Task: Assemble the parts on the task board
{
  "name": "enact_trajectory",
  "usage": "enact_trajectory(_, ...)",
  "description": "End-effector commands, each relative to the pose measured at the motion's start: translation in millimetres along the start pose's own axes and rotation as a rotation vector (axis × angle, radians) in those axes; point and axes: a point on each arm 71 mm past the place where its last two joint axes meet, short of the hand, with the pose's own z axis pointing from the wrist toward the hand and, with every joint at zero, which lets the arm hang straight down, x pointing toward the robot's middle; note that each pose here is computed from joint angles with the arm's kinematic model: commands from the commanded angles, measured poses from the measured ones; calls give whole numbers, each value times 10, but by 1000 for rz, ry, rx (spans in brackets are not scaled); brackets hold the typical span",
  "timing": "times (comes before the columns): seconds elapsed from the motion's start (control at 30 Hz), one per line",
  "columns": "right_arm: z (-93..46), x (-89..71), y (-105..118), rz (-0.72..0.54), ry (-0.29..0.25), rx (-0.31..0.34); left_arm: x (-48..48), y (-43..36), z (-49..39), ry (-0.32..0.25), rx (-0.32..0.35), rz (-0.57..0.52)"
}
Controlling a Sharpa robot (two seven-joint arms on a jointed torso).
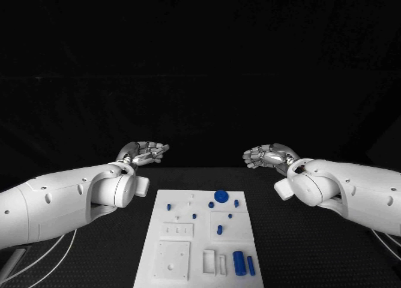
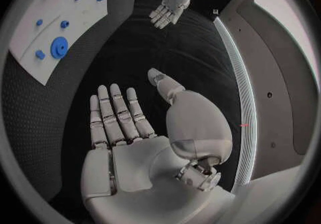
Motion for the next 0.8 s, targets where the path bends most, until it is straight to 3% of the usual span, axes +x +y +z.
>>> enact_trajectory(0.03,43,55,73,-381,76,-109,14,-36,-40,57,43,3)
enact_trajectory(0.1,57,90,98,-524,99,-150,-2,-37,-79,79,51,-7)
enact_trajectory(0.27,78,191,142,-735,147,-202,-2,-44,-161,135,65,-30)
enact_trajectory(0.5,151,340,223,-1039,168,-287,34,-72,-209,200,101,-56)
enact_trajectory(0.8,204,514,267,-1223,178,-344,96,-90,-267,243,106,-71)
